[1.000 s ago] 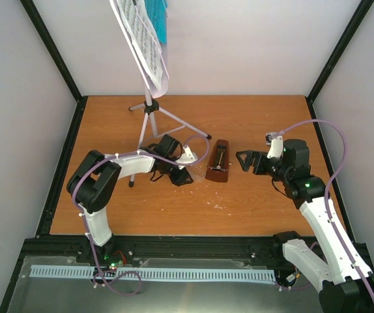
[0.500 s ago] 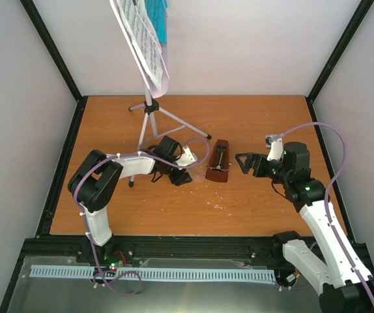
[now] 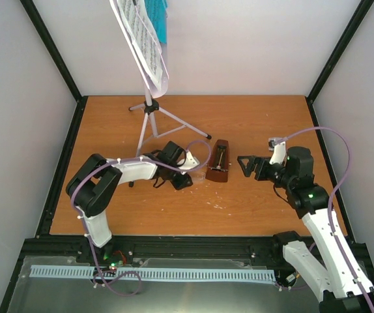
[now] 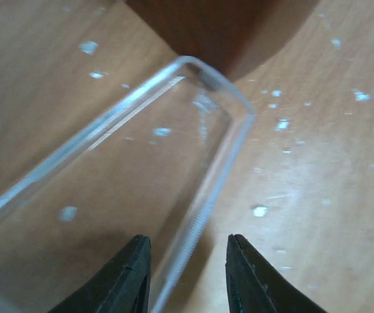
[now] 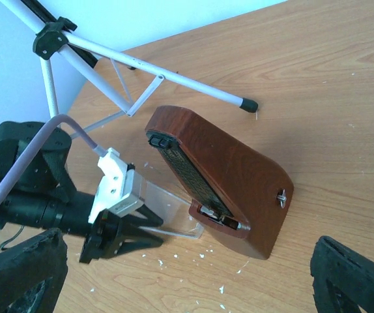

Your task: Pack up the instrument practice props

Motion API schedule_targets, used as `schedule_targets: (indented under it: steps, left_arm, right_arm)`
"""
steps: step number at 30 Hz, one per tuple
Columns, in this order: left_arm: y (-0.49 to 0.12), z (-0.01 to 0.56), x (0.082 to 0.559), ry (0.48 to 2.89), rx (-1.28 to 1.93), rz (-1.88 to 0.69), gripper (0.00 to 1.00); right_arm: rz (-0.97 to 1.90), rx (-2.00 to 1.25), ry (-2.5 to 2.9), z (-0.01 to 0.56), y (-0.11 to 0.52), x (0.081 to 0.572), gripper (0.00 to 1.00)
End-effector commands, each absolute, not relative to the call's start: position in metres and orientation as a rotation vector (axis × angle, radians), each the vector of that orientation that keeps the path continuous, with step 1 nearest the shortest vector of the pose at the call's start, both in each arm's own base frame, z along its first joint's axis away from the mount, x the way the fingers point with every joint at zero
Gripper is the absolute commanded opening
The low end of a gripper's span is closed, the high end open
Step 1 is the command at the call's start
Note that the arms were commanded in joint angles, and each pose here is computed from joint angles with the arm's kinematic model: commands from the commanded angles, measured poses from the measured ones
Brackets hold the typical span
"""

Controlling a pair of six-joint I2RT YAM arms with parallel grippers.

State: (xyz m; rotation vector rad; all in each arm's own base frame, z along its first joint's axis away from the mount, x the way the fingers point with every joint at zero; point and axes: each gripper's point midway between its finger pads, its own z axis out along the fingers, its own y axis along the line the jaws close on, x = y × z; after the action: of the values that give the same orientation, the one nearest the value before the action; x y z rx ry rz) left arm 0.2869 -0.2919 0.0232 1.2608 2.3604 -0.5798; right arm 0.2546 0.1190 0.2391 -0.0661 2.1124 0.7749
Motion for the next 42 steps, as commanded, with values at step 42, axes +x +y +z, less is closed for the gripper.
schedule_targets:
  steps: [42]
  left_arm:
    - [-0.272,0.018,0.238,2.512,1.23,-0.427,0.32]
  right_arm:
    - [0.772,-0.002,2.028,0.261,0.109,0.242,1.0]
